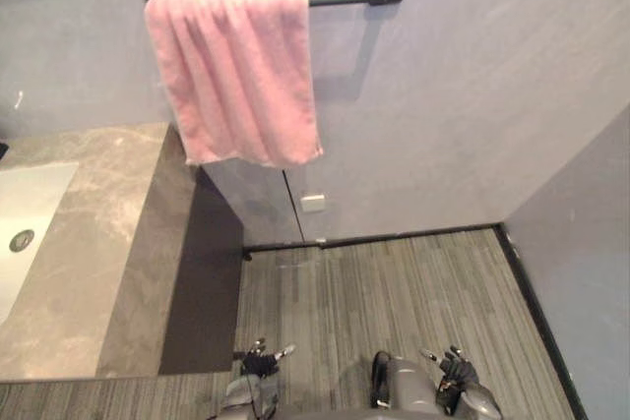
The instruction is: Organize washtable
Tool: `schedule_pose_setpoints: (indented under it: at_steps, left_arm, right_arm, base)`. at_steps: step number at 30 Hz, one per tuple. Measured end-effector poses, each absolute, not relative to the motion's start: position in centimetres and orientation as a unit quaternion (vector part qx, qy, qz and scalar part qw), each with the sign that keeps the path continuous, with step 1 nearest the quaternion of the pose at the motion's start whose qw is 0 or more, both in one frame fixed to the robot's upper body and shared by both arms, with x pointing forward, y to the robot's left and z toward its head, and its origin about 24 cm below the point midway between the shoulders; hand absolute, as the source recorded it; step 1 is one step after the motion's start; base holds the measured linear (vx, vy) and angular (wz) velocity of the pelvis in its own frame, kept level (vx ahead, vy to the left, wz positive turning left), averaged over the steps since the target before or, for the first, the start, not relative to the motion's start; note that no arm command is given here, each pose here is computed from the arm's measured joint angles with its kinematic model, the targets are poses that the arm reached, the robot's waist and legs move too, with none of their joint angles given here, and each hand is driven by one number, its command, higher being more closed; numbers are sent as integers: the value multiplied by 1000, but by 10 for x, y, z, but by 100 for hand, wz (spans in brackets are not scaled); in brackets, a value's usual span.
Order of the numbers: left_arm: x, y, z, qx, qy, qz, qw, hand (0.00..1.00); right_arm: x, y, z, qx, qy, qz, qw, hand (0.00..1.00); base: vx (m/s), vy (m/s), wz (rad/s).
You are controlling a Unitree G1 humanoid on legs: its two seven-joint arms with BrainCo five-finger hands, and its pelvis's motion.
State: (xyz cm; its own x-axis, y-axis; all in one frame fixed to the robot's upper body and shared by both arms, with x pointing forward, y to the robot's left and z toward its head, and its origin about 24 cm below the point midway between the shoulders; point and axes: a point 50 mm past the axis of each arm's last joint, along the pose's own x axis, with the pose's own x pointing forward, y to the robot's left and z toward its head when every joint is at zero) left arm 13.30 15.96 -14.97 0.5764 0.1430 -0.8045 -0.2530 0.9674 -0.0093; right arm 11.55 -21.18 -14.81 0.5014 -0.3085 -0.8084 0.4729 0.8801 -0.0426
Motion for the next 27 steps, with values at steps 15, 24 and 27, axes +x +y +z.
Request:
schedule_pose_setpoints:
  at_steps: [15,24,27]
  left_arm:
    - [139,184,-145,-22,435,114,893,0]
    - [117,191,-153,-6,468,113,876,0]
    - [113,191,-154,-18,470,128,873,0]
  right_arm:
    - [104,-191,-158,113,477,-215,844,0]
    - [97,-195,-158,101,479,-215,845,0]
    - [92,-191,-159,108,484,-216,841,0]
  base:
    - [319,43,6]
    - [228,38,48]
    - [242,-103,59]
